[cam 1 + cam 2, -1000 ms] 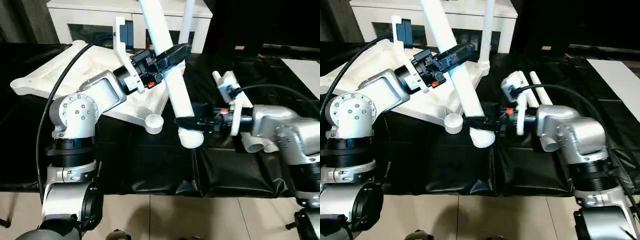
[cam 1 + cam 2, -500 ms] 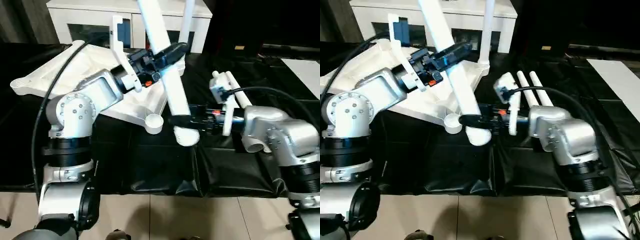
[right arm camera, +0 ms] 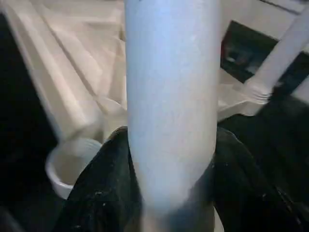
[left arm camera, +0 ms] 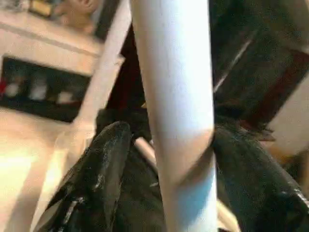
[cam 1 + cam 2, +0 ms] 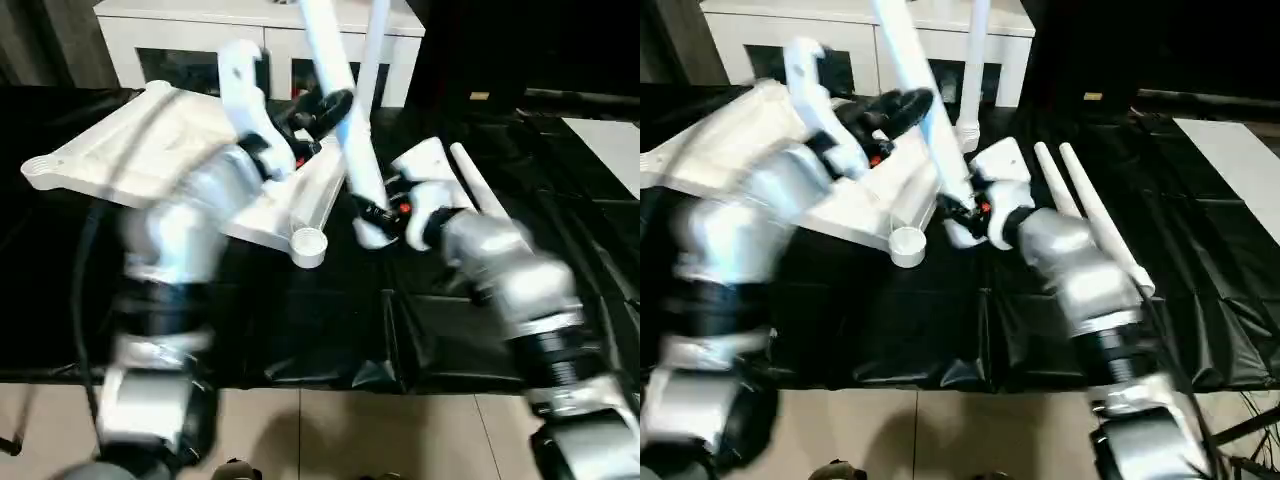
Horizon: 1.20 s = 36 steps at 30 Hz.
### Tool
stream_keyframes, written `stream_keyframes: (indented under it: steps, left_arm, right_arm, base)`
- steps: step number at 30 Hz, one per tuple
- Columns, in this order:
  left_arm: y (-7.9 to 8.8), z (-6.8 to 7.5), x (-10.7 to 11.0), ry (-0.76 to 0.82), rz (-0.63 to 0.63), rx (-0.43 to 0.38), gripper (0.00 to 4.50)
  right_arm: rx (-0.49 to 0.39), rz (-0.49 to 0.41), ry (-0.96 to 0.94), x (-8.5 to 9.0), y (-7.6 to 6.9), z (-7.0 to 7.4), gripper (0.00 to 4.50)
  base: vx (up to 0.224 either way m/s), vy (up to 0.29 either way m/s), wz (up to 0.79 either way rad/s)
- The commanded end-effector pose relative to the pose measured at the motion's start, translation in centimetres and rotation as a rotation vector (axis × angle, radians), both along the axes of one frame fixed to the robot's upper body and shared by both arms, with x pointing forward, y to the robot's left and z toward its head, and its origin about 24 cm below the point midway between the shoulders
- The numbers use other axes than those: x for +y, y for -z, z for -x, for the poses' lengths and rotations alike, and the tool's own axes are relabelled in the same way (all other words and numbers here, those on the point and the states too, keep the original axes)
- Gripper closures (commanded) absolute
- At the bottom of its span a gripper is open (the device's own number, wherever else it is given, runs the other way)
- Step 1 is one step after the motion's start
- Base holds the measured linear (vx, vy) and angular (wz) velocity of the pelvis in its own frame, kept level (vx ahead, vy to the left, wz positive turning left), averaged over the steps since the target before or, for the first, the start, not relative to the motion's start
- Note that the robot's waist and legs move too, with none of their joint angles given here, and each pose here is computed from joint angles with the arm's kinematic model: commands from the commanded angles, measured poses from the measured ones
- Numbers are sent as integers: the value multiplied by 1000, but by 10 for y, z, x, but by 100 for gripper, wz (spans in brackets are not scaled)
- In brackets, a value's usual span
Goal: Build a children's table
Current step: Pick table leg
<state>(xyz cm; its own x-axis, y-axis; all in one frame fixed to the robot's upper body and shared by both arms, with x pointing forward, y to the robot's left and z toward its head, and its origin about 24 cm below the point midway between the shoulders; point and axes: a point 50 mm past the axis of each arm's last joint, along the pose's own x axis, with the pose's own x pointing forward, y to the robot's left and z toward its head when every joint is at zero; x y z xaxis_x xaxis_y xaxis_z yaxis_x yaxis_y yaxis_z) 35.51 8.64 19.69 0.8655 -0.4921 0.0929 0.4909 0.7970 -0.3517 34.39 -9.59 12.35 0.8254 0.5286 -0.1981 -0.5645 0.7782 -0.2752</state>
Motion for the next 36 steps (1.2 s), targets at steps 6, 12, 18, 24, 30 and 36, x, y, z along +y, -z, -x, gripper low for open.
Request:
stream_keyframes:
  steps: [6, 12, 18, 24, 30, 36]
  left_arm:
    - [7, -5, -6, -83, 43, 73, 132]
    - [8, -9, 7, -167, 92, 101, 188]
    - [7, -10, 9, -175, 102, 102, 233]
    - [5, -11, 13, -186, 111, 90, 250]
    - [-3, -7, 12, -100, 43, 20, 260]
    - [-12, 1, 3, 49, -32, -55, 262]
  right_arm:
    - [-145, 73, 44, 16, -2, 2, 262]
    - [-175, 72, 79, 16, -2, 0, 262]
    - [-174, 71, 67, 17, 0, 0, 262]
    - [-188, 82, 54, 18, 0, 0, 262]
    - [-94, -126, -126, 22, -14, 7, 157]
    - [39, -150, -316, 6, -26, 13, 113]
  base:
    - [0, 0, 0]
    - [0, 0, 0]
    - [0, 0, 0]
    - [0, 0, 0]
    - [0, 0, 0]
    - [0, 0, 0]
